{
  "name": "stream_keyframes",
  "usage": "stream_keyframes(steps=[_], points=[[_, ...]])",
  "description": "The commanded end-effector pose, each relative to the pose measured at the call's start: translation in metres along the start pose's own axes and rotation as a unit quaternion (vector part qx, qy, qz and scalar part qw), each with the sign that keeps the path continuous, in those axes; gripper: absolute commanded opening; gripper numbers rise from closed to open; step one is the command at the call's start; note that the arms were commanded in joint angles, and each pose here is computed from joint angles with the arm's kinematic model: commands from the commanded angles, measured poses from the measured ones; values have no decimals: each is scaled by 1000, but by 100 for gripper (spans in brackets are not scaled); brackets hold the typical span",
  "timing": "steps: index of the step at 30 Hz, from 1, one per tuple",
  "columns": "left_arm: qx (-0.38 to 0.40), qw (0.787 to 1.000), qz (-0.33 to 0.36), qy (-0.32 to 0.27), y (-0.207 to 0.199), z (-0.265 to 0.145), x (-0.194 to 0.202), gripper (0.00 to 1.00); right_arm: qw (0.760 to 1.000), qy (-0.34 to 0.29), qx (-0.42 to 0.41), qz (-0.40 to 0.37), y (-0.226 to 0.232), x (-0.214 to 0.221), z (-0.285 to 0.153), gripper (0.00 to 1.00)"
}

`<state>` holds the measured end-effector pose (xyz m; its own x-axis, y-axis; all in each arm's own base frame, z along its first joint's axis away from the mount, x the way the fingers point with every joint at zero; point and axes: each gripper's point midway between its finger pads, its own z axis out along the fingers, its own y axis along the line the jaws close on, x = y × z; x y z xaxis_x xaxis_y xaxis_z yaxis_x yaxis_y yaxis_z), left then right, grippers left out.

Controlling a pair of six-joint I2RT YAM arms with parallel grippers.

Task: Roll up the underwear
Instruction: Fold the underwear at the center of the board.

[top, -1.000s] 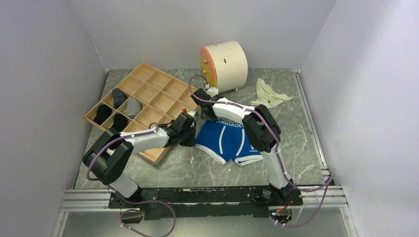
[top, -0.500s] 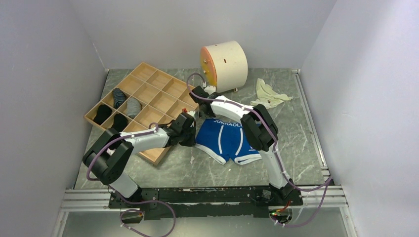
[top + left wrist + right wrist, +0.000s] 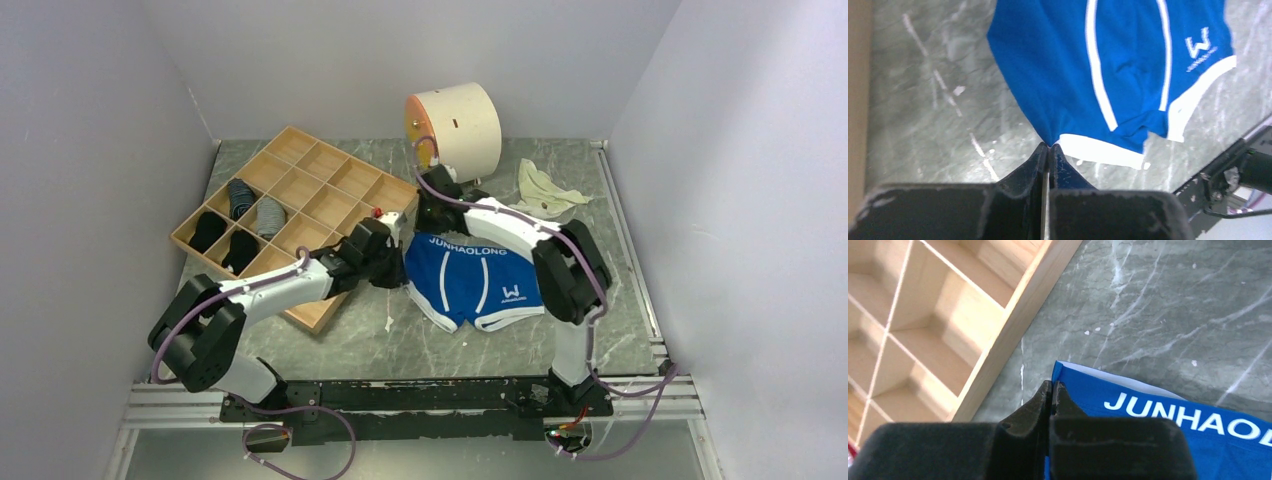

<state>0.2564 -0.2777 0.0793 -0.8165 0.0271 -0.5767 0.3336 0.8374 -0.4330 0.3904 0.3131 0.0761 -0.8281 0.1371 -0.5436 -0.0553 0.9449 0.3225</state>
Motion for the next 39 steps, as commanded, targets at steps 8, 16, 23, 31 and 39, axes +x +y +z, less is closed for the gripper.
stream_keyframes(steps=[8, 16, 23, 31, 39], points=[[154, 988, 30, 8, -117, -11, -7, 5, 979, -53, -189, 55, -37, -29, -55, 0], [207, 977, 51, 30, -189, -2, -3, 5, 978, -51, -184, 88, -110, -20, -67, 0], [223, 970, 63, 72, -229, 25, 13, 5, 976, -48, -174, 120, -160, -16, -72, 0], [233, 965, 74, 96, -266, 49, 18, 5, 979, -51, -130, 145, -208, -17, -71, 0], [256, 958, 61, 113, -282, 68, 26, 5, 982, -16, -79, 173, -233, -9, -58, 0]])
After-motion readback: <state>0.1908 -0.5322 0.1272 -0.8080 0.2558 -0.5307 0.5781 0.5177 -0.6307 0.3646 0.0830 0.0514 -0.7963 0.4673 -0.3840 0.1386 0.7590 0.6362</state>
